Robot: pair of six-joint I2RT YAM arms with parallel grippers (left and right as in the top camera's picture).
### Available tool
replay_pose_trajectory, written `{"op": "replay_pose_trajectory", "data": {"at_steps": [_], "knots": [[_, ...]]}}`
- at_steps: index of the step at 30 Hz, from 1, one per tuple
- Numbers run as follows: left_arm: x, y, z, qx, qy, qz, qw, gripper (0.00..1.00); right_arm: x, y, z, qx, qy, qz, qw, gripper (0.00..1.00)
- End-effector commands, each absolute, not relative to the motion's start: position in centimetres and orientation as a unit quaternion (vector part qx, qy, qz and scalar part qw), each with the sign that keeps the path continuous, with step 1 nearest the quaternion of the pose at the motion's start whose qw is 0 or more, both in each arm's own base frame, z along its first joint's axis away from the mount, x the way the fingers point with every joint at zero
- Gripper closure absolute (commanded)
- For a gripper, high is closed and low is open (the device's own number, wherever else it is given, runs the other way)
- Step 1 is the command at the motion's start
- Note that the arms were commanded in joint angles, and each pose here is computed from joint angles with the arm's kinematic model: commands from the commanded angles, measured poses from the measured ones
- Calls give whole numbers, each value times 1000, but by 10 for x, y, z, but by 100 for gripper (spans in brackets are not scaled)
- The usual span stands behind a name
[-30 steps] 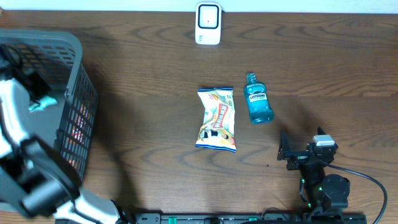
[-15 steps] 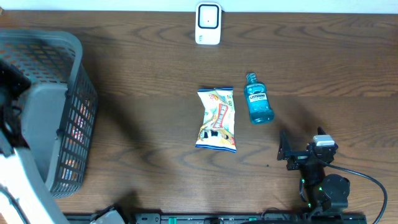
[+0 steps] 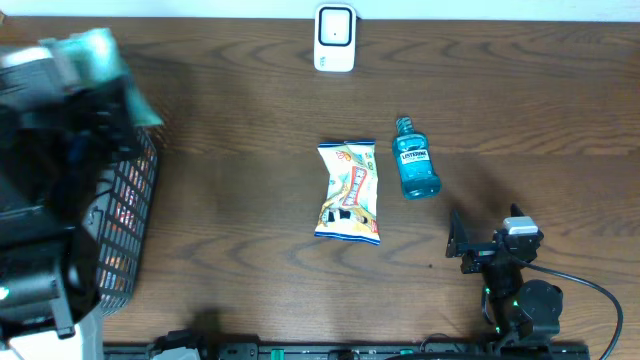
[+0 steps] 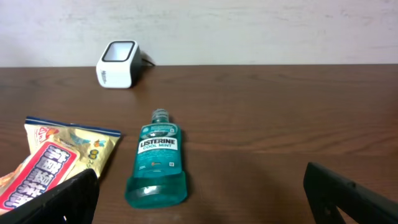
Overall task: Scan the item barcode
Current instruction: 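Carry the wet-wipes pack toward the scanner with the left gripper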
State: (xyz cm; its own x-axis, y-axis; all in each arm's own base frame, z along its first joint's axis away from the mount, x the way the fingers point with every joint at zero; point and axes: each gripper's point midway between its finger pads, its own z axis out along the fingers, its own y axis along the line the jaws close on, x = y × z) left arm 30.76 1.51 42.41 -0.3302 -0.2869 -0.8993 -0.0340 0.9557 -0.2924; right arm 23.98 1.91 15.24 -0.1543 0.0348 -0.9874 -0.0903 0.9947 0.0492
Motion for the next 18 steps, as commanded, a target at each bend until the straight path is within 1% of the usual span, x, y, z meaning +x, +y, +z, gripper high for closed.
{"op": "replay_pose_trajectory", "data": {"at_steps": [1,8,18], "knots": [[315,-23,420,-55,817,-153,554,89,239,21,152,-26,757,46,651,1],[329,-80,388,9,848,-193,494,89,239,21,152,-26,757,46,651,1],[353,-128,316,47,904,-135,403,89,239,21,152,-26,757,46,651,1]]}}
